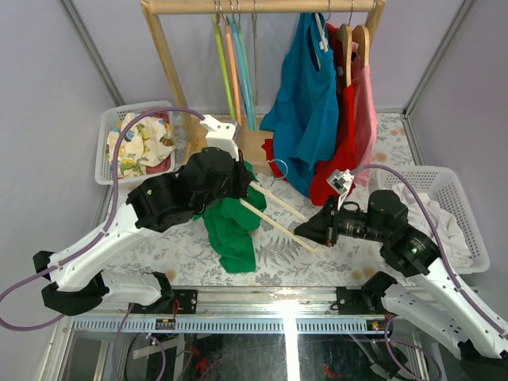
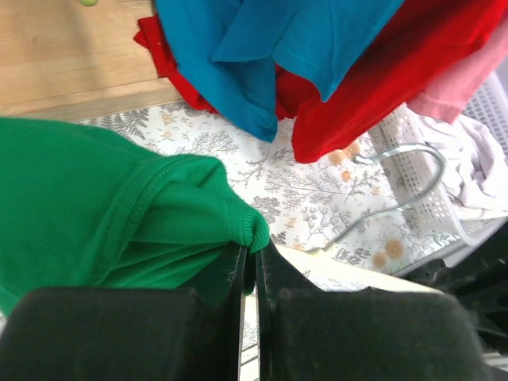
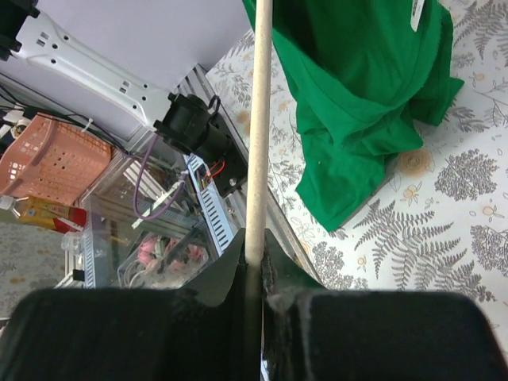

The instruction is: Place the t-shirt on the hanger

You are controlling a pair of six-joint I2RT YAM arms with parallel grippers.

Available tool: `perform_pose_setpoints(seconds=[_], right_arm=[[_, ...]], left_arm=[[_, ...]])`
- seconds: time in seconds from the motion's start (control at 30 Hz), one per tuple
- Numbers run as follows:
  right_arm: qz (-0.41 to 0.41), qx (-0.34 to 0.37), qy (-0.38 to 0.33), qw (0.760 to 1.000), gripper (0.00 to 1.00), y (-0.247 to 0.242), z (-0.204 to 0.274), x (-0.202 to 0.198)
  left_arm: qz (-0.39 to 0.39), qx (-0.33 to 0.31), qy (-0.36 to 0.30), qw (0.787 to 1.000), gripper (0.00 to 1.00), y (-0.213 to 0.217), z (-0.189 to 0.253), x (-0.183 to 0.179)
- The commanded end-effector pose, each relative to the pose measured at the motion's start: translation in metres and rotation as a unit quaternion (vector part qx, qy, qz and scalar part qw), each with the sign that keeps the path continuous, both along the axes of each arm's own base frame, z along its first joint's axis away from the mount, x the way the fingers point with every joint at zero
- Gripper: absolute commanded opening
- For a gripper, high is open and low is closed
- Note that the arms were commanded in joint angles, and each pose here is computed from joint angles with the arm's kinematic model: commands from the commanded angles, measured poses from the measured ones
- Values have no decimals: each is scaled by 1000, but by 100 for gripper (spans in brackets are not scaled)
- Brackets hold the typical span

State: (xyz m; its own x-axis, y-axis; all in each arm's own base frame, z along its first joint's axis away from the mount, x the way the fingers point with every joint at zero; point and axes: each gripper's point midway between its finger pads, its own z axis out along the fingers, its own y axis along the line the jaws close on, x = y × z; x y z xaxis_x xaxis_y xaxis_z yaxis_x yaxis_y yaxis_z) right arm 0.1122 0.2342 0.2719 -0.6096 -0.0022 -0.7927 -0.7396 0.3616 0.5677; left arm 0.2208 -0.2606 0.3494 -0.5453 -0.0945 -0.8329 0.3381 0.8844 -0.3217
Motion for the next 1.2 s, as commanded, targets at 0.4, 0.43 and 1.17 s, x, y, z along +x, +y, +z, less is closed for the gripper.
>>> perform_pose_setpoints(seconds=[0.4, 0.43, 1.17], right_arm=[[-112, 49, -164, 979, 0, -41, 95, 13], [-114, 52, -169, 978, 0, -46, 101, 8], [-38, 175, -112, 977, 0, -1, 85, 8]], left_arm=[[-192, -143, -29, 971, 0, -45, 86, -71], [-199, -146, -30, 969, 0, -47, 88, -73], [-279, -148, -4, 949, 0, -96, 73, -104]])
